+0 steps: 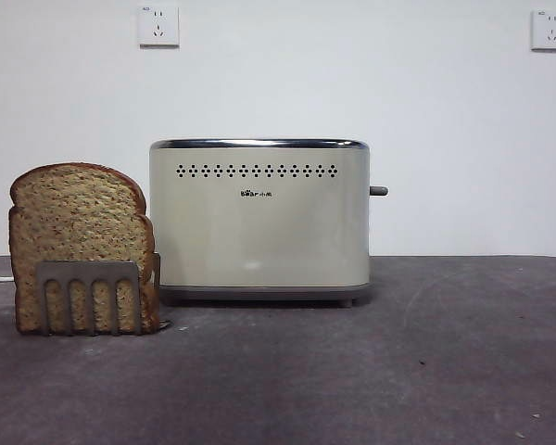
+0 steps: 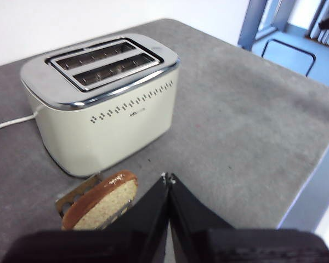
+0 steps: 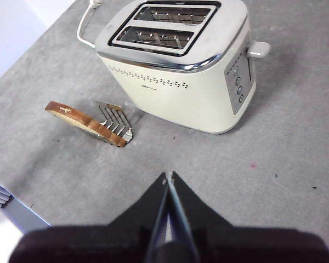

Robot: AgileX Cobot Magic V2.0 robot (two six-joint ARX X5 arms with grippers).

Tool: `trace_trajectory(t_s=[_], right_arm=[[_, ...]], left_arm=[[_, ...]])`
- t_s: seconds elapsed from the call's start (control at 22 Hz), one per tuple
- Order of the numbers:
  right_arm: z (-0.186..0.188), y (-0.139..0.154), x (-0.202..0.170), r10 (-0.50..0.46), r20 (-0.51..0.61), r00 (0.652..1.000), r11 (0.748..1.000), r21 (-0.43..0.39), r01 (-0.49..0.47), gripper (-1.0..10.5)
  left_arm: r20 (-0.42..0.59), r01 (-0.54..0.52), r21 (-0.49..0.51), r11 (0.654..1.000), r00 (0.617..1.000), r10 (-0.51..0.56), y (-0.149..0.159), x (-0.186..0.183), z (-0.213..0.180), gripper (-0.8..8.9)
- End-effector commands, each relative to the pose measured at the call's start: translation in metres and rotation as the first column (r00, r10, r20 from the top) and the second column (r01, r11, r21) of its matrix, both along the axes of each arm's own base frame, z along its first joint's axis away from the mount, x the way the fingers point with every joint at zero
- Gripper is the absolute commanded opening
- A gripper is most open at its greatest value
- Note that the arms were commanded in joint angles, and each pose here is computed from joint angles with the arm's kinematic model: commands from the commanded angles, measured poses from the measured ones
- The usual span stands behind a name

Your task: Pick up a slice of bread from the rack,put the bread on the toaster,press the button

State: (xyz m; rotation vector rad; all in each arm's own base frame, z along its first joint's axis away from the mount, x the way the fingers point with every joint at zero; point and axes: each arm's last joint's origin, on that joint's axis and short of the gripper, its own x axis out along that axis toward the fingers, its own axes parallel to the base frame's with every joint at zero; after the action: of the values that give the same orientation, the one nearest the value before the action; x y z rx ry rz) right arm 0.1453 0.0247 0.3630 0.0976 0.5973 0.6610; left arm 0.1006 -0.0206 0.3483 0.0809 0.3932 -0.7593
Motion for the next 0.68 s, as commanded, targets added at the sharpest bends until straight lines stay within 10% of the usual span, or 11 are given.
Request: trace_trajectory(t_s=[0.05, 0.14, 0.27, 0.68], right_arm=[[0.001, 0.001, 0.000, 0.016, 0.016, 1.000, 1.000, -0.012, -0.016, -0.1], [0.001, 0.001, 0.000, 0.016, 0.016, 1.000, 1.000, -0.012, -0.016, -0.1], [0.001, 0.001, -0.001, 0.016, 0.016, 1.000, 1.000, -0.012, -0.016, -0.1], [0.001, 0.001, -0.001, 0.017, 0.016, 1.000, 1.000, -0.012, -0.017, -0.1]], left_arm=[[0.006, 0.030, 0.031, 0.999, 1.000, -0.030, -0.001, 0.002, 0.002, -0.01], [-0.001, 0.024, 0.039, 0.999, 1.000, -0.024, -0.002, 0.005, 0.002, 1.20], [-0.012, -0.005, 0.071, 0.997, 1.000, 0.006, -0.003, 0.008, 0.001, 7.32], [-0.010, 0.043, 0.351, 0.935, 0.999, -0.043, -0.027, 0.040, 0.002, 7.27]])
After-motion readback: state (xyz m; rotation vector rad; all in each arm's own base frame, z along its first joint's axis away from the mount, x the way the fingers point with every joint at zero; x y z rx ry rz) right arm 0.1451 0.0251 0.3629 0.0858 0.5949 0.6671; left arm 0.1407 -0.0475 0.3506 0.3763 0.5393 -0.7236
